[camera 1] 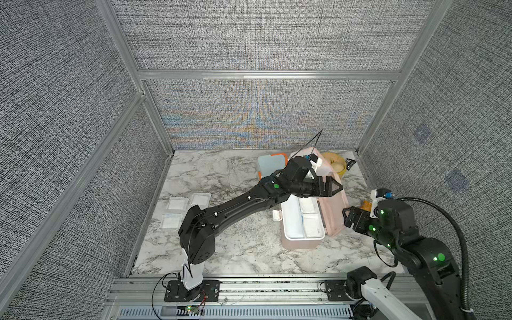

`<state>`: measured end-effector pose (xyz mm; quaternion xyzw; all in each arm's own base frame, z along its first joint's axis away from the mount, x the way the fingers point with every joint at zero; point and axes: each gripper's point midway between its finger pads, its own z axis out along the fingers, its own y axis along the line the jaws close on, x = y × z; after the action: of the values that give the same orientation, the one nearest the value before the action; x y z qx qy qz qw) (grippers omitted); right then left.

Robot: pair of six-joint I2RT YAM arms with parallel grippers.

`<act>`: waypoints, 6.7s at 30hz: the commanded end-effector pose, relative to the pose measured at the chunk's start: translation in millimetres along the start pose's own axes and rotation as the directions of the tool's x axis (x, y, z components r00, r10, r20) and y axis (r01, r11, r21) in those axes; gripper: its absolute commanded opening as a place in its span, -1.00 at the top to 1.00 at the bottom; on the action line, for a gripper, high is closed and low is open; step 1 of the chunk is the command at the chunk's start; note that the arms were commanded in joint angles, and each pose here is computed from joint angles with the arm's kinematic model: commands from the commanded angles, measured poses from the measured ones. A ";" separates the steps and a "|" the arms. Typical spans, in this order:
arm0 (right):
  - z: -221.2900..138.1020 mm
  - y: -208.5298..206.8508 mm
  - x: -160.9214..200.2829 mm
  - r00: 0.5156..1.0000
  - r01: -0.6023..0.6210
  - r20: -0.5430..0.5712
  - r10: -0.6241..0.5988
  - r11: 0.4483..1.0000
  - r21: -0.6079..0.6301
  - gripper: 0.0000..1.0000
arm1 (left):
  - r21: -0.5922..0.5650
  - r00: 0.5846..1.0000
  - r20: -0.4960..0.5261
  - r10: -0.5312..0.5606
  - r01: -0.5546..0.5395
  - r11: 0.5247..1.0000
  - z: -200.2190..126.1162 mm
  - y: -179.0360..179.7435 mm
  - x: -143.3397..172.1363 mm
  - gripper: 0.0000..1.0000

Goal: Open first aid kits and take out gauze
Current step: Open the lid of the first aid kit, then pick up the gauze from the first aid kit, then place the gauze at the center of the board.

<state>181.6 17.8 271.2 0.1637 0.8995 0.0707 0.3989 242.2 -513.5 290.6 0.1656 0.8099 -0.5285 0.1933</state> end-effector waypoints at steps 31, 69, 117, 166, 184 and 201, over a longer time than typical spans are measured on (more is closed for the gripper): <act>-10.8 74.3 14.9 0.983 0.123 -0.077 -0.168 0.905 -0.407 -0.94 | -0.447 0.995 0.009 0.104 -0.089 0.890 -39.1 107.4 25.1 -0.46; 53.1 58.5 56.7 0.964 0.092 -0.211 -0.162 0.946 -0.311 -0.72 | -0.680 0.993 -0.107 0.040 -0.103 0.726 -2.1 160.6 34.4 0.67; 58.5 61.1 57.7 0.961 0.094 -0.218 -0.168 0.945 -0.314 -0.74 | -0.698 0.991 -0.131 0.026 -0.111 0.708 -2.2 160.9 34.4 0.93; 16.3 209.5 97.3 0.822 0.380 -0.057 -0.567 0.621 -0.685 -0.98 | -0.311 0.380 0.924 -0.048 0.816 0.487 -323.3 290.1 20.2 1.00; 28.2 212.3 107.1 0.796 0.397 -0.085 -0.599 0.624 -0.673 -0.98 | 0.060 -0.021 0.987 -0.157 0.967 0.247 -303.0 395.9 50.6 1.00; 27.8 207.0 108.3 0.788 0.412 -0.083 -0.611 0.622 -0.666 -0.98 | 0.100 -0.066 0.979 -0.194 0.980 0.172 -283.7 429.7 57.3 0.81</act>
<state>183.7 251.0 229.9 -0.2494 0.8843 0.2707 0.2874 352.4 -79.3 25.9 -0.6674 0.6527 -0.1617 0.3200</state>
